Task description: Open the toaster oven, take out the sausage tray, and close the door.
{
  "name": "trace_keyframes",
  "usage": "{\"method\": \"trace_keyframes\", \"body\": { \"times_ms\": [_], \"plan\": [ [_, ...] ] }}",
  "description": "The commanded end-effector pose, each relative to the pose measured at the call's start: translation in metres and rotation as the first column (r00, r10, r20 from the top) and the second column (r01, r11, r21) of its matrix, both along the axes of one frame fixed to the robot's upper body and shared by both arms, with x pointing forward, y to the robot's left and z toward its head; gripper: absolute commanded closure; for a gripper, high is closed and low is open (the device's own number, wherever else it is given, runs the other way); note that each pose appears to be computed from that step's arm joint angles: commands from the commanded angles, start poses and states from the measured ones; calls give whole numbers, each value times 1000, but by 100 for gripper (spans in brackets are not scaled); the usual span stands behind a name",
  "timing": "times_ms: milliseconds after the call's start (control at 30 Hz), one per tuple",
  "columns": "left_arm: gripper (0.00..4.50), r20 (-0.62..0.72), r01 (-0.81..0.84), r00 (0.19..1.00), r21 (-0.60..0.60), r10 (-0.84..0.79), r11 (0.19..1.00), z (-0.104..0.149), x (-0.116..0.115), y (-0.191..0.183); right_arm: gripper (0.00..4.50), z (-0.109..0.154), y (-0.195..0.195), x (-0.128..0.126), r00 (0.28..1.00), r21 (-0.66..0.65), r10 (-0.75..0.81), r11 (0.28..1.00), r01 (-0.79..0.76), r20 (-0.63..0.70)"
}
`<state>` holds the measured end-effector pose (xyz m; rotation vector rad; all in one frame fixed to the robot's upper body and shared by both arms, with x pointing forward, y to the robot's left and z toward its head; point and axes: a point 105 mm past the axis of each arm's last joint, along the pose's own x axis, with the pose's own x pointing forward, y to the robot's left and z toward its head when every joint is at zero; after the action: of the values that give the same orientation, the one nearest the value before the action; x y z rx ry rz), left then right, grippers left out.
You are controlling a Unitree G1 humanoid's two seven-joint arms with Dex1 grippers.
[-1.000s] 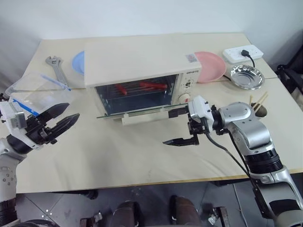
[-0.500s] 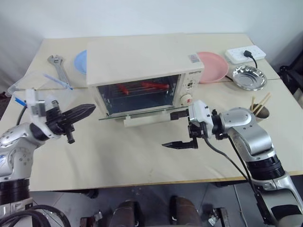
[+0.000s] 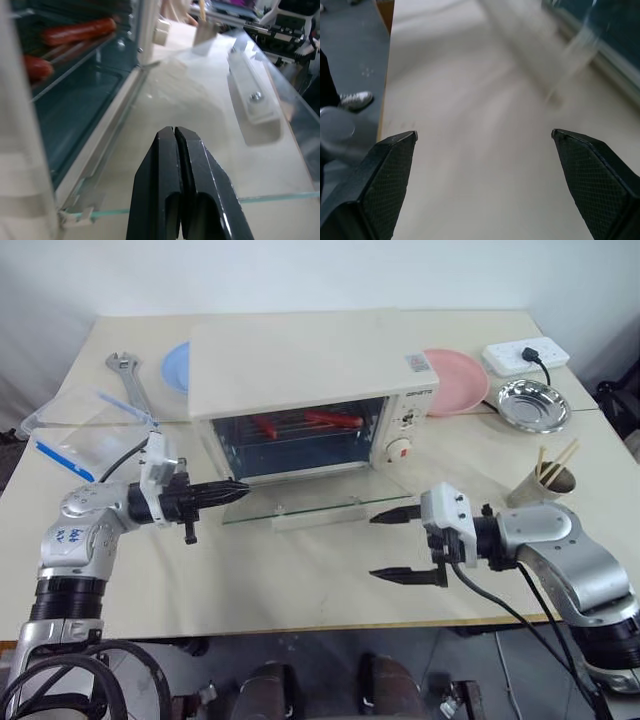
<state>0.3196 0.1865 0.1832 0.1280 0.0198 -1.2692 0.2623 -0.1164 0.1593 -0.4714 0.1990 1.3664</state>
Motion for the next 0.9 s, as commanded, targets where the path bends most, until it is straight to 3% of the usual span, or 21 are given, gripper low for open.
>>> {"method": "trace_keyframes", "body": {
  "times_ms": [33, 167, 367, 600, 667, 900],
  "plan": [
    [445, -6, 60, 998, 90, -60, 994, -5, -2, -4, 0, 9, -18, -12, 1000, -66, 2, 998, -2, -1],
    [445, -37, 119, 993, 190, -114, 974, -19, -4, -10, 0, 14, -38, -26, 998, -103, 15, 994, -21, -59],
    [445, -60, 181, 984, 287, -170, 941, -32, -7, -14, 0, 36, -37, -15, 1000, -30, -9, 1000, 9, -4],
    [445, 16, 168, 981, 430, -193, 887, -47, -4, -13, 0, 56, 13, 28, 973, 124, -100, 989, 76, 206],
    [445, 73, 142, 980, 399, -185, 906, -42, -3, -15, 0, 54, 26, 35, 965, 140, -120, 986, 89, 232],
    [445, 247, -9, 969, 98, -15, 995, -12, -7, -19, 0, 54, 57, 48, 906, 155, -154, 983, 100, 394]
  ]
}}
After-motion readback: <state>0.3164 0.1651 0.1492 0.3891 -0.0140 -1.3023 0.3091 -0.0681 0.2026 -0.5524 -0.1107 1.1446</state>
